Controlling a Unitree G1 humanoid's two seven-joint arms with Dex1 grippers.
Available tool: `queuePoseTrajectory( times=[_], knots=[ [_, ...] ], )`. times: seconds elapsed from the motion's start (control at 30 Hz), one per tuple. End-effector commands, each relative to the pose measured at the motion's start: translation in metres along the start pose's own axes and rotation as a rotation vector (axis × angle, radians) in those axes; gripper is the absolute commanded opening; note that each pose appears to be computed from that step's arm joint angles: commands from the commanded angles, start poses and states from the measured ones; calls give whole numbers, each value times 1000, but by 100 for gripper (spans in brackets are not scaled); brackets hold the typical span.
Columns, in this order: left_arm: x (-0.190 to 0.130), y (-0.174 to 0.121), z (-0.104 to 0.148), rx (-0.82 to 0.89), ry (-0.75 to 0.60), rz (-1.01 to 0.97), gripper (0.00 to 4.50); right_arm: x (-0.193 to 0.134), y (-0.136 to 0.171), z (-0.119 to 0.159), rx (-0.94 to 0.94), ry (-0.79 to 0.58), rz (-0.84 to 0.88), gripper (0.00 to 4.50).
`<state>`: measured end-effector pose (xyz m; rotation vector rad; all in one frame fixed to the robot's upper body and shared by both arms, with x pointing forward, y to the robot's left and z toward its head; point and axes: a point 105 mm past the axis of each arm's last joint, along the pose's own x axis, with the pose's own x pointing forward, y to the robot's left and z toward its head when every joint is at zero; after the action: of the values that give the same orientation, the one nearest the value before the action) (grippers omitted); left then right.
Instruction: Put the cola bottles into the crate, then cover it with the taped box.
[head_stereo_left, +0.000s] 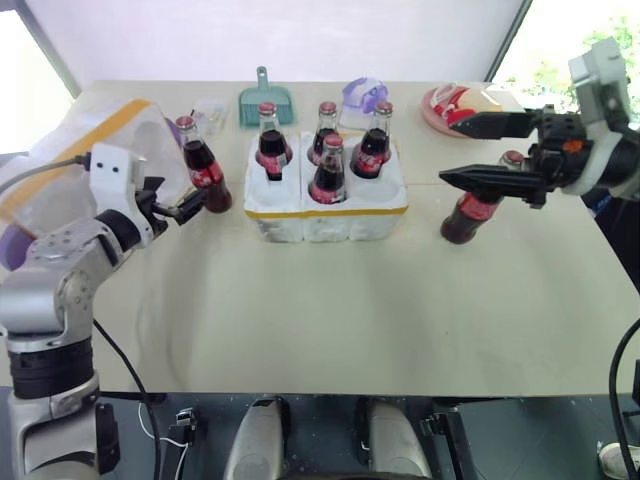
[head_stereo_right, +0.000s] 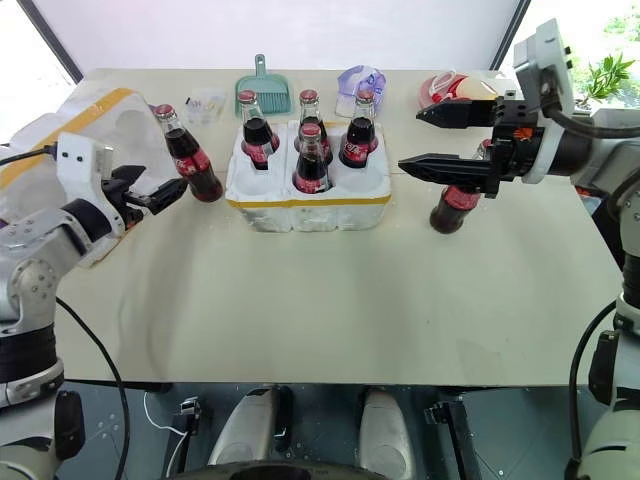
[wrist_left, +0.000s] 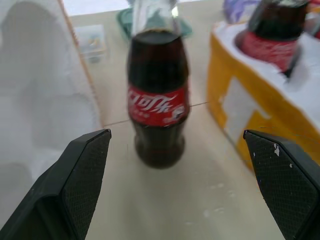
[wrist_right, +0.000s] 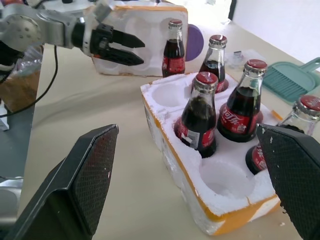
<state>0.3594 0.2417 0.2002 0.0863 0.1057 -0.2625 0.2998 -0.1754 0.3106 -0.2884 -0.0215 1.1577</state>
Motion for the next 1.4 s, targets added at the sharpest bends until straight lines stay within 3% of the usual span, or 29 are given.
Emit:
queuePoseTrajectory(
  times=[0.03,0.33,0.9,1.0,1.07,1.2,1.4],
  knots=[
    [15,-1,12,31,-55,-3,444,-2,2,17,-53,-39,-1,450],
    [54,6,-5,16,-35,-12,444,-4,3,16,-44,-48,-18,450],
    [82,15,-1,26,-67,6,444,-4,6,15,-30,-48,-37,450],
    [80,17,3,27,-86,3,364,-4,7,15,-30,-46,-31,450],
    [77,16,6,34,-98,-10,283,-4,7,13,-29,-41,-29,450],
    [68,11,17,44,-123,-66,286,-4,9,11,-28,-32,-23,450],
    [27,8,58,51,-161,-199,286,-6,11,12,-1,-32,-7,450]
  ],
)
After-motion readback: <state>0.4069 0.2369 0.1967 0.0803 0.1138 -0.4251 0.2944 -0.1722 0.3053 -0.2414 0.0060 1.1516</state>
